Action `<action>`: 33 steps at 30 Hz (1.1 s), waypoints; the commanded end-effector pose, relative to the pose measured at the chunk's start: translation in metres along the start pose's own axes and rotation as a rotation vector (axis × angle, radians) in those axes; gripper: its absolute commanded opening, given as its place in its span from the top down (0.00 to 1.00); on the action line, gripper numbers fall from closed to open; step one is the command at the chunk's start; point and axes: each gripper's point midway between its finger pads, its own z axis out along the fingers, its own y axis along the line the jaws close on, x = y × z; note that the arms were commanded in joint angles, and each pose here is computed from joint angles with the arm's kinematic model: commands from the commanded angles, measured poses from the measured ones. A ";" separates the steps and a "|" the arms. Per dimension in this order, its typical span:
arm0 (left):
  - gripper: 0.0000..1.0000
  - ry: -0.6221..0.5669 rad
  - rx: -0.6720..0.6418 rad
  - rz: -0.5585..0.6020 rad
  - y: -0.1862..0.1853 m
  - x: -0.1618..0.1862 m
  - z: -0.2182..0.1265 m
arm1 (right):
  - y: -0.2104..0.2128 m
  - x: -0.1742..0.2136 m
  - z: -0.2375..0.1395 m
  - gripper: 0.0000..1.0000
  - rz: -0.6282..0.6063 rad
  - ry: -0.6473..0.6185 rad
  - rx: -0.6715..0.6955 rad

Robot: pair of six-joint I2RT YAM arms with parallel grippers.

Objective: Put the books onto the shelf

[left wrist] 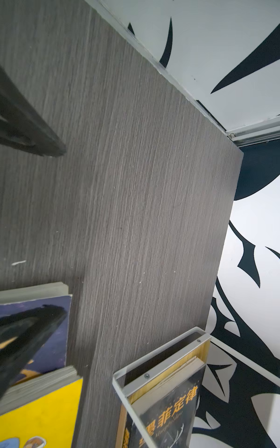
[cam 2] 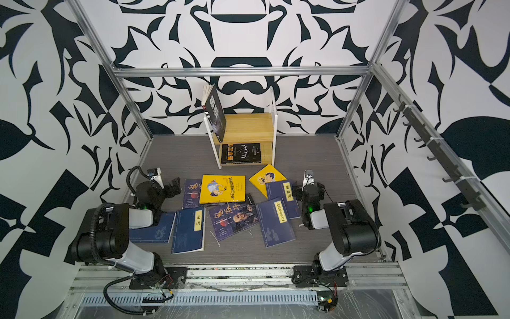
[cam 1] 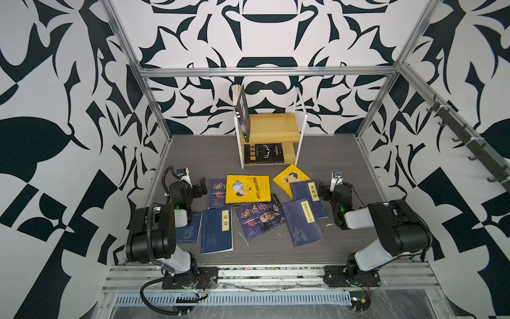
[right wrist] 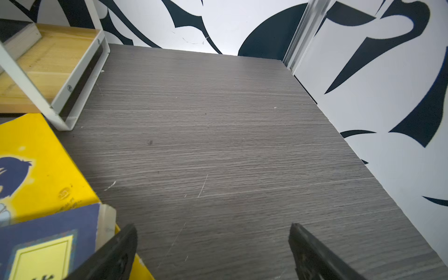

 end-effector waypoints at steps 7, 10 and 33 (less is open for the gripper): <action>0.00 -0.008 -0.001 -0.013 0.000 -0.004 0.002 | -0.001 -0.016 0.002 0.00 0.016 -0.048 0.009; 0.00 -0.010 -0.002 -0.012 0.001 -0.004 0.002 | -0.001 -0.016 0.002 0.00 0.016 -0.047 0.009; 0.00 -0.023 -0.007 -0.014 0.002 -0.005 0.003 | 0.000 -0.016 0.002 0.00 0.015 -0.047 0.007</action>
